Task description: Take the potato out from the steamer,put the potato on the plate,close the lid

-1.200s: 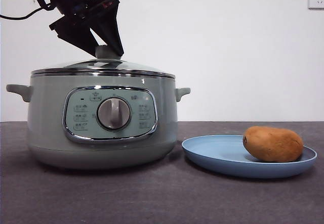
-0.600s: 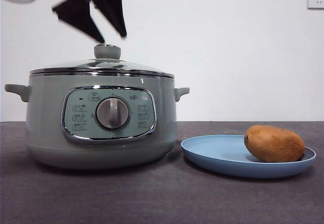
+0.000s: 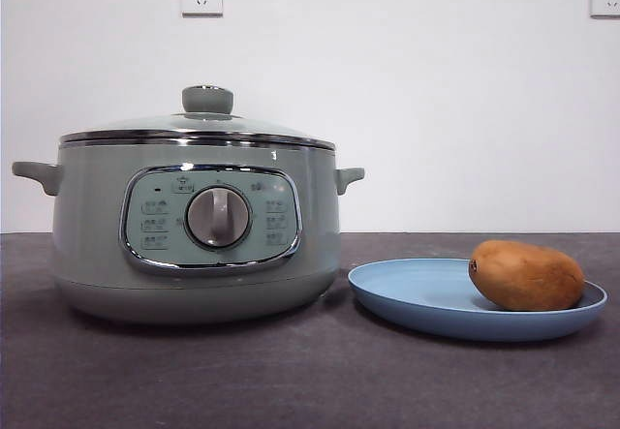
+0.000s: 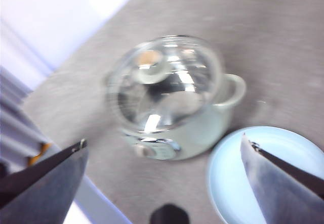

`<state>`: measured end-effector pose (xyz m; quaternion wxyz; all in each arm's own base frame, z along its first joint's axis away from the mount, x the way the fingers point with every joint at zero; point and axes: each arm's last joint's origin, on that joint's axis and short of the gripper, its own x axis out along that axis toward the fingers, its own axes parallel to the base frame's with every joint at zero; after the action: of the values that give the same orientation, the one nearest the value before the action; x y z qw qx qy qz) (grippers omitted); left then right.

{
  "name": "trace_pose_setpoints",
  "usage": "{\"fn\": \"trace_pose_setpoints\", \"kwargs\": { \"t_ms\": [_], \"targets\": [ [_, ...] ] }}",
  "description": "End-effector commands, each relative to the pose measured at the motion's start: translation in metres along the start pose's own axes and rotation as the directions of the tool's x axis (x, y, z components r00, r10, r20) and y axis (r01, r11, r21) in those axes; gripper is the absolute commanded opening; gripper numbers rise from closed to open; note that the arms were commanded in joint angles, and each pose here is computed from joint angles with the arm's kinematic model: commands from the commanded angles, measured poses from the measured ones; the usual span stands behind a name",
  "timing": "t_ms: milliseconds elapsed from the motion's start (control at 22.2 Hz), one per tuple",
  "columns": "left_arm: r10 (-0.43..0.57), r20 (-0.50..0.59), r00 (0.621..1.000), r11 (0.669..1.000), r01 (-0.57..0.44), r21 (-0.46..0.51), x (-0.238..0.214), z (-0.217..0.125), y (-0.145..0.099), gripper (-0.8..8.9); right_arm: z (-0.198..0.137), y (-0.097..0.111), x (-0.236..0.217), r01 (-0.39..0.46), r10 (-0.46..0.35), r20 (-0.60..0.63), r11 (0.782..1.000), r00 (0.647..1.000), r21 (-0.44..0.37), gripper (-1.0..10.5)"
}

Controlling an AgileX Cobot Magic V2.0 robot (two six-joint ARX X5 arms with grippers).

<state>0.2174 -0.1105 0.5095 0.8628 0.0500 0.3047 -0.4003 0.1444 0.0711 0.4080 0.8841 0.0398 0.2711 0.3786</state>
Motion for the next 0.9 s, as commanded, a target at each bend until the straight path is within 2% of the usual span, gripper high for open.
{"fn": "trace_pose_setpoints", "kwargs": {
  "t_ms": [45,135,180,270,315,360,405,720,900],
  "targets": [
    [-0.101,-0.026,0.995,0.995,0.101,0.004,-0.0056,-0.0050,-0.0068,3.14,0.0003,-0.0002,0.0010,-0.007,0.007,0.001,1.000,1.000,-0.018,5.0],
    [-0.098,-0.026,0.995,0.995,0.098,0.005,-0.0058,-0.0050,-0.0069,3.14,0.0003,-0.0002,0.0010,-0.006,0.006,0.001,1.000,1.000,-0.017,4.9],
    [-0.099,-0.026,0.995,0.995,0.099,0.005,-0.0057,-0.0050,-0.0069,3.14,0.0002,-0.0004,0.0009,0.002,-0.002,0.001,1.000,1.000,-0.017,4.4],
    [-0.099,-0.026,0.995,0.995,0.099,0.005,-0.0057,-0.0050,-0.0070,2.76,-0.0006,-0.0005,0.0009,0.005,-0.005,-0.006,1.000,1.000,-0.022,2.5],
    [-0.102,-0.027,0.994,0.995,0.102,0.010,-0.0054,-0.0049,-0.0079,1.90,-0.0012,-0.0006,0.0009,0.004,-0.005,-0.013,1.000,1.000,-0.030,1.3],
    [-0.106,-0.028,0.994,0.994,0.107,0.025,-0.0049,-0.0049,-0.0092,0.37,-0.0019,-0.0006,0.0009,0.004,-0.005,-0.019,0.999,1.000,-0.042,-0.1],
    [-0.110,-0.030,0.994,0.993,0.111,0.043,-0.0044,-0.0048,-0.0106,-0.07,-0.0023,-0.0006,0.0009,0.005,-0.006,-0.023,0.999,1.000,-0.054,0.0],
    [-0.120,-0.033,0.992,0.991,0.122,0.061,-0.0033,-0.0046,-0.0137,-0.07,-0.0024,-0.0008,0.0009,0.008,-0.009,-0.024,0.999,1.000,-0.053,0.0],
    [-0.121,-0.032,0.992,0.992,0.122,0.033,-0.0033,-0.0045,-0.0137,-0.03,-0.0017,-0.0008,0.0009,0.010,-0.011,-0.017,0.999,1.000,-0.053,0.0]
  ]
}}
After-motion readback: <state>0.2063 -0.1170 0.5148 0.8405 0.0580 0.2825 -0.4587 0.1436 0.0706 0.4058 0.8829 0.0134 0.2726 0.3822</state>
